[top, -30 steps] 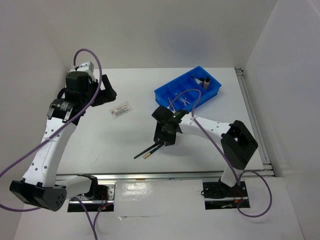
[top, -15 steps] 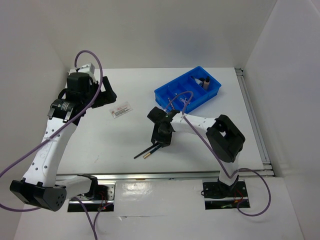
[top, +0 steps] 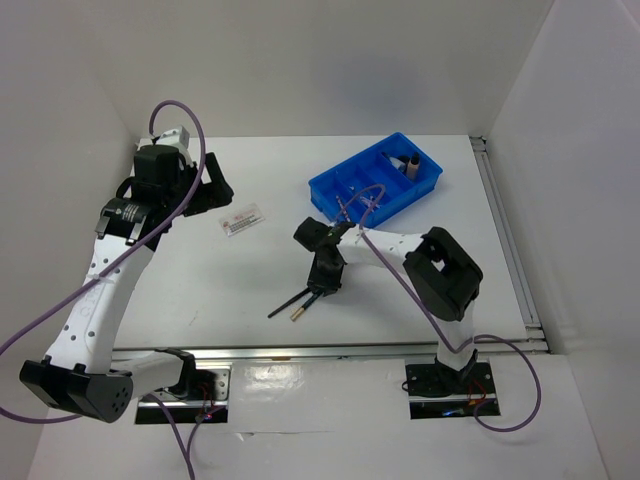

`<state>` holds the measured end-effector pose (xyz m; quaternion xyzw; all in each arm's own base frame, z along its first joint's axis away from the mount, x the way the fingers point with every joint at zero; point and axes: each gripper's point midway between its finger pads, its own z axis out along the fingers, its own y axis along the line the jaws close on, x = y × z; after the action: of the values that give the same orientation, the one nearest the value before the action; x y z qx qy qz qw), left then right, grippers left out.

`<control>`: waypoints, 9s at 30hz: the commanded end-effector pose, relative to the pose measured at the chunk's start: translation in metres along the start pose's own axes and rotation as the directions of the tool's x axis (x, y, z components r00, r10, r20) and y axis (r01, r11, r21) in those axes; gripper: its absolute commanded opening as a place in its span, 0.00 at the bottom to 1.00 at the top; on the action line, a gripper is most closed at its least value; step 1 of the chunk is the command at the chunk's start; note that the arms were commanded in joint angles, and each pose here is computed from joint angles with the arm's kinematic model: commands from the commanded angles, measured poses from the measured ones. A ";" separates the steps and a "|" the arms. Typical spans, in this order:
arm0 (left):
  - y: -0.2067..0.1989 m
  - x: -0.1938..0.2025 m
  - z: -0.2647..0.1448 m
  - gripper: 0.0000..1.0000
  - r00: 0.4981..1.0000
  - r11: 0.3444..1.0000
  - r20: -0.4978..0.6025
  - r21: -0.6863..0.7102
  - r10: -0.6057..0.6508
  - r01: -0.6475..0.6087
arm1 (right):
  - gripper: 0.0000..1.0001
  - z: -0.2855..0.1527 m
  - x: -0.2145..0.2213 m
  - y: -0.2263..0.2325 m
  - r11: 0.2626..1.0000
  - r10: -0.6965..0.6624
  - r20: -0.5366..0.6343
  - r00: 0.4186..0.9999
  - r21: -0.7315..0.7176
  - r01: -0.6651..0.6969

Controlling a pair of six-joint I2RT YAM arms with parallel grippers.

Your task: Organize the makeup

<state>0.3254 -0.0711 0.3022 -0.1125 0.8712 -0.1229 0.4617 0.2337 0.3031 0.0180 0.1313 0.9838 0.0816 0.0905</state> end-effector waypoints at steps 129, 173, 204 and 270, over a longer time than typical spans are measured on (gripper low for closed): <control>0.037 0.002 -0.018 1.00 0.998 0.988 -0.009 -0.146 -0.060 0.058 | 0.18 0.022 -0.013 0.046 0.952 -0.299 0.144 0.943 0.117 0.284; 0.045 -0.014 0.011 1.00 0.999 0.978 0.005 -0.206 -0.034 0.034 | 0.13 -0.101 -0.306 0.028 0.795 -0.582 0.673 0.456 0.352 0.495; 0.073 0.036 0.059 0.99 0.955 0.954 -0.227 -0.273 -0.191 0.126 | 0.80 -0.106 -0.228 0.197 0.698 -0.487 0.649 0.585 -0.114 0.707; 0.099 0.046 0.135 0.00 0.880 0.960 -0.385 -0.140 -0.278 0.242 | 0.96 -0.035 -0.131 0.209 0.788 -0.371 0.325 0.870 -0.386 0.480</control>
<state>0.4062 -0.0076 0.1447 -0.2327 0.9296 -0.1669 0.2320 0.4044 0.4343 0.0883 -0.1041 0.9392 0.2368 0.2259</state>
